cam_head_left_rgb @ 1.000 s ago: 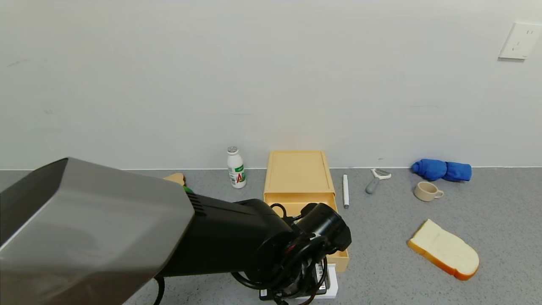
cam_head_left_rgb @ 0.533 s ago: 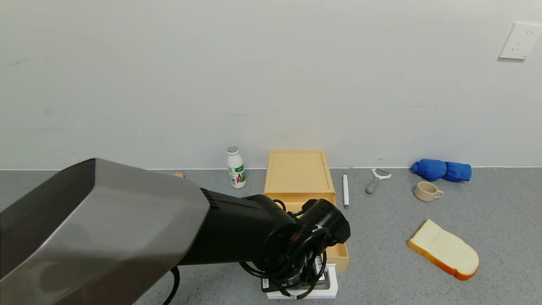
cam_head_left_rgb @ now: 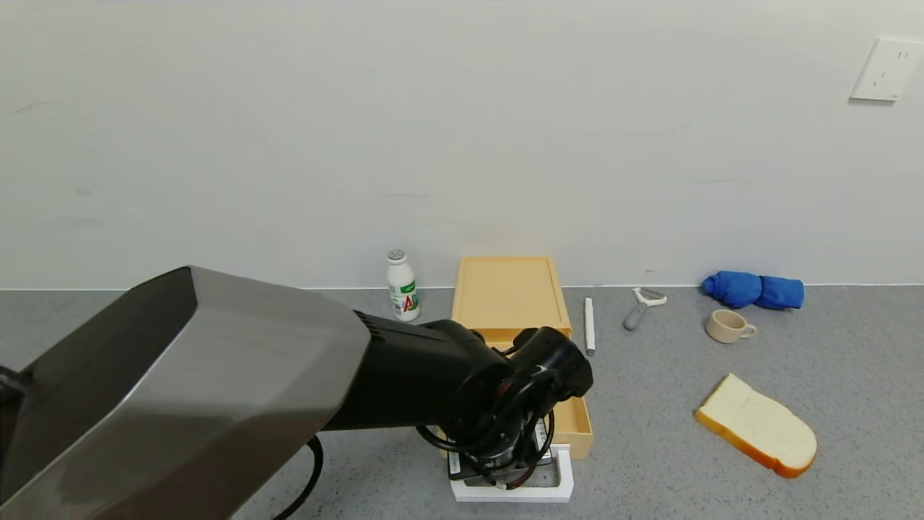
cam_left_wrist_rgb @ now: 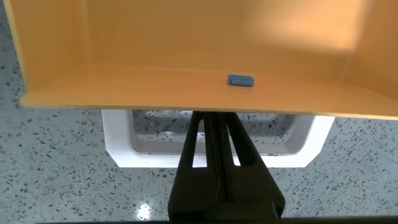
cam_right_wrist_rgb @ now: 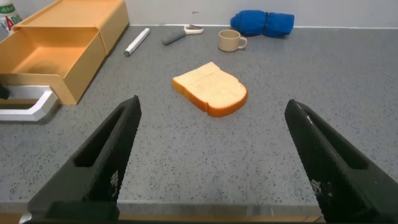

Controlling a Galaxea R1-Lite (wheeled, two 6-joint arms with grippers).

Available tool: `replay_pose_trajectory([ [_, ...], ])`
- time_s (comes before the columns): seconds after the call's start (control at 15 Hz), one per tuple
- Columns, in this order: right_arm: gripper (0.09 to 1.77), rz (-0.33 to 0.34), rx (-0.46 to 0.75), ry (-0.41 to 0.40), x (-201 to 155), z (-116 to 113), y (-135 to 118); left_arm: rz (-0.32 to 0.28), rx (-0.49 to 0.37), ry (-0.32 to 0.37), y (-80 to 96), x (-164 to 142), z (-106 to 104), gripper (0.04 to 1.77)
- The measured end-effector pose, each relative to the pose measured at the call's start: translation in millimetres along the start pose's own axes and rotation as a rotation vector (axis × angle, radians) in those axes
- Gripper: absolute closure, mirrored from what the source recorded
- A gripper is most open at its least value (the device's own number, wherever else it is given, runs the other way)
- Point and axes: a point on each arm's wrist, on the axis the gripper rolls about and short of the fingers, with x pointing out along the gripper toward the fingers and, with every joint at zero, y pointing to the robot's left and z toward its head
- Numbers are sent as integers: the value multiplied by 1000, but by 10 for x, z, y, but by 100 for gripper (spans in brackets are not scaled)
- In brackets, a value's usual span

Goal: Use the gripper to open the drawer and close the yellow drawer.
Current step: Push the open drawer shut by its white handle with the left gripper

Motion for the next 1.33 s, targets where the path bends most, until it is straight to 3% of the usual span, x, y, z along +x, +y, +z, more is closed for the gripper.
replay_pose_trajectory([
  [1.33, 16, 0, 0, 0, 0, 0, 0, -25, 2, -58, -69, 90, 367, 170],
])
